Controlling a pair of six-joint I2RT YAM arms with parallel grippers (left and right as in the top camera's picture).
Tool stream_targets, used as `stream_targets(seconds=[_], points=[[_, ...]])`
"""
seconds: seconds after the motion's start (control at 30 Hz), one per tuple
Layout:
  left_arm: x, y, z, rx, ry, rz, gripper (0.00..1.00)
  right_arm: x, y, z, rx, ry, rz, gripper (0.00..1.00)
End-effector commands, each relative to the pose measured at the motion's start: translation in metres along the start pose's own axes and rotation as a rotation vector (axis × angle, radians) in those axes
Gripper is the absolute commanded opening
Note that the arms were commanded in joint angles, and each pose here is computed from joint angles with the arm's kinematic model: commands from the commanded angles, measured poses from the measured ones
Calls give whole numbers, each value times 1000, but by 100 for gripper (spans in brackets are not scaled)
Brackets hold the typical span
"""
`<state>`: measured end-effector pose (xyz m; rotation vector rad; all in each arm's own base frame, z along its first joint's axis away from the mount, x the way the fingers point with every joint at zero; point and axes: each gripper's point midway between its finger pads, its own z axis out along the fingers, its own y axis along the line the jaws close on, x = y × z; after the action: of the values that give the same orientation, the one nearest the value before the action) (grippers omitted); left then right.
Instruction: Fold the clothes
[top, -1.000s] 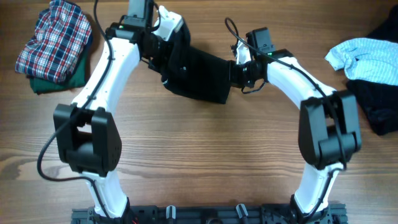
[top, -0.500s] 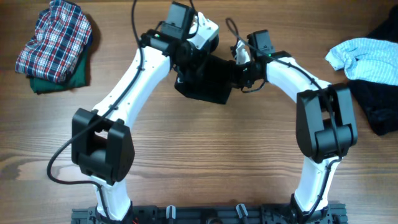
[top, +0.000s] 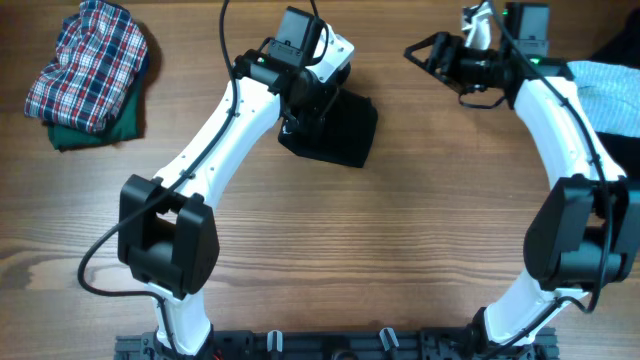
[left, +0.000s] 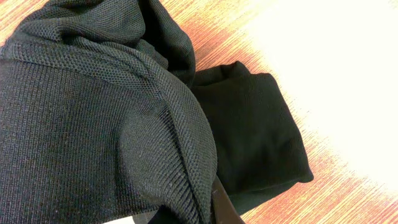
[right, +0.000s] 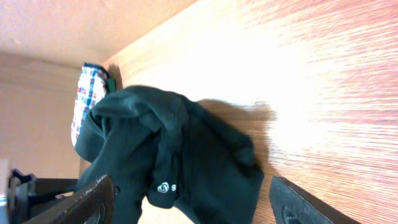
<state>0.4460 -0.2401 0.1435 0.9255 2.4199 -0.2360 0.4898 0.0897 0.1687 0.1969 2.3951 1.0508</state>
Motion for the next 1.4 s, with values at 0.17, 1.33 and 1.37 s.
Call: stream_targets(seconds=[0.17,1.33,1.37], points=[[2,-20,11,24,25,31,99,-14,4,-21,-69,-33,-22,80],[37,31,41,9,102,-272,99,18,11,-7,-47,72,-117,4],[37,36,38,9,99,-282,100,19,15,-4,-54,75,-122,4]])
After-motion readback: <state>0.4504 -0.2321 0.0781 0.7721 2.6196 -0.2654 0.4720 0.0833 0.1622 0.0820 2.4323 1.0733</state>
